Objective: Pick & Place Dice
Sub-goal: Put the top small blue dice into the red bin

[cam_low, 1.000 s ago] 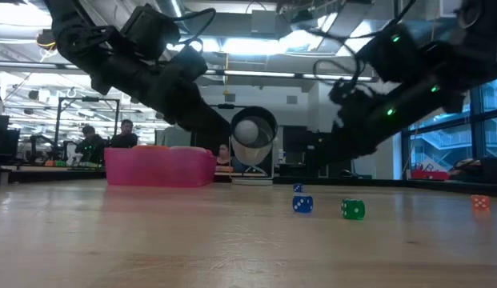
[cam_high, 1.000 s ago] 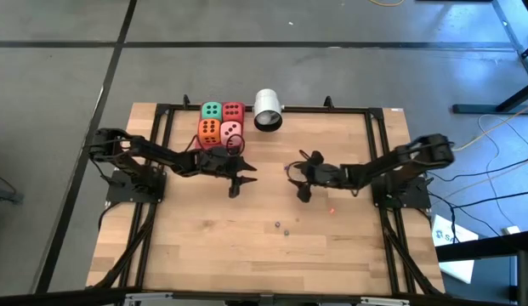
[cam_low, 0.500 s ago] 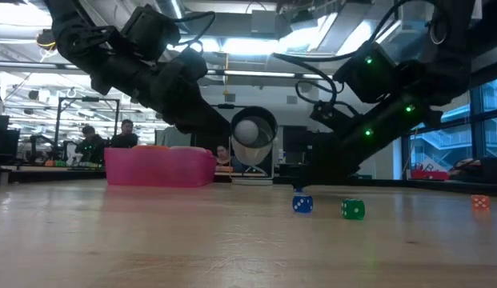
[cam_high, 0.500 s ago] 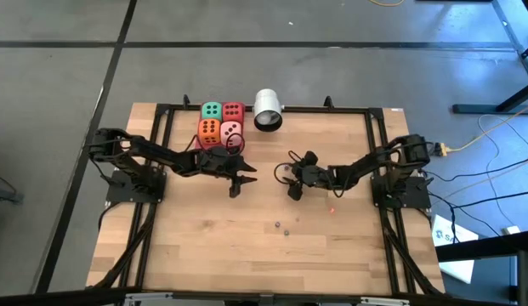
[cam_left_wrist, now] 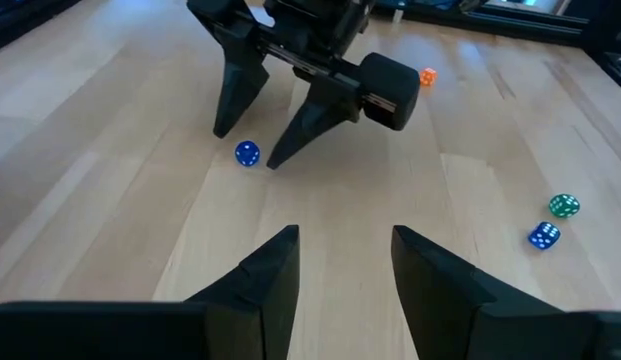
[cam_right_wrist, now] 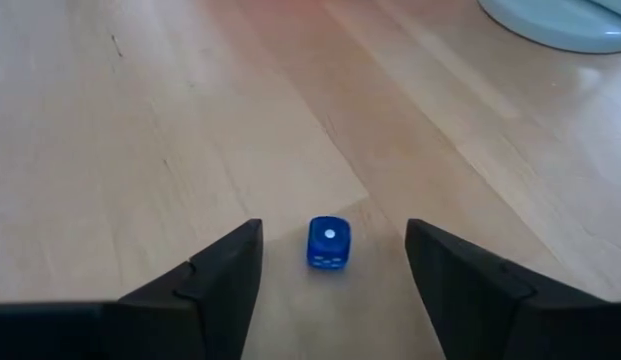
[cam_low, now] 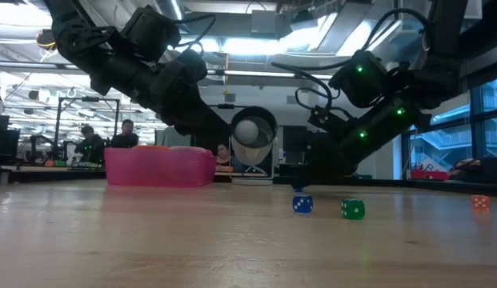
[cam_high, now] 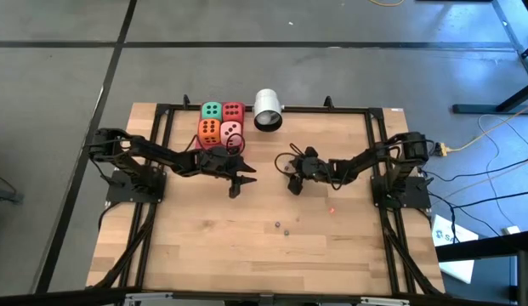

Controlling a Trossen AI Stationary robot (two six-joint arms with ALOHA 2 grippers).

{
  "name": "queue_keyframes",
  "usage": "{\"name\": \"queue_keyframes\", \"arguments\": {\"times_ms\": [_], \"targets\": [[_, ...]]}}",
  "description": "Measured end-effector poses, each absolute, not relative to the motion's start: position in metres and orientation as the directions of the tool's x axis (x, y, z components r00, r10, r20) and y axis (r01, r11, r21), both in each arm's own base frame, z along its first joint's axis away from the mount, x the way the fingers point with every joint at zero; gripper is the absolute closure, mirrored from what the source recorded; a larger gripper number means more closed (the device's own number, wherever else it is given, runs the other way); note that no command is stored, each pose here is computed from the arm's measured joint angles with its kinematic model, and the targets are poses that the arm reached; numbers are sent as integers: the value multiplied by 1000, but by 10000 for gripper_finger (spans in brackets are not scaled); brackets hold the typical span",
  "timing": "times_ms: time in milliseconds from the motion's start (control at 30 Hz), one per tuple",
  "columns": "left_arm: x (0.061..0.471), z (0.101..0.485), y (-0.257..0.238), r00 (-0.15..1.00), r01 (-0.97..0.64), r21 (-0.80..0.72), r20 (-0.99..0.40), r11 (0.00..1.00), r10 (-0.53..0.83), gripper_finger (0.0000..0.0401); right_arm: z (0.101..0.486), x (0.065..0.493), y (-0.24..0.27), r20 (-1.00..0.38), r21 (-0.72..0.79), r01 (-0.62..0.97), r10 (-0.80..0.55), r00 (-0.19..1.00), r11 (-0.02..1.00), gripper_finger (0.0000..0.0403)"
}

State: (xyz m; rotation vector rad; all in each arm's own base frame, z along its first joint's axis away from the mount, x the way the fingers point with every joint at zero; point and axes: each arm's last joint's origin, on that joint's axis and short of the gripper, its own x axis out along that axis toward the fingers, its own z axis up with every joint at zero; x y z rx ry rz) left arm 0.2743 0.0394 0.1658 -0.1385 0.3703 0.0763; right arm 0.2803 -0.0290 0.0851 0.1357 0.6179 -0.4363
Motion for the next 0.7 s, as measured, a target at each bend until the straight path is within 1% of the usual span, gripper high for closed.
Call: {"name": "queue_keyframes", "arguments": {"times_ms": [400, 700], "targets": [[274, 166, 39, 929, -102, -120, -366, 988, 52, 253, 85, 280, -29, -588, -1, 434, -351, 729, 901, 163], [274, 166, 39, 929, -102, -120, -366, 988, 52, 253, 85, 280, -29, -591, 7, 423, -338, 733, 906, 191]]}}
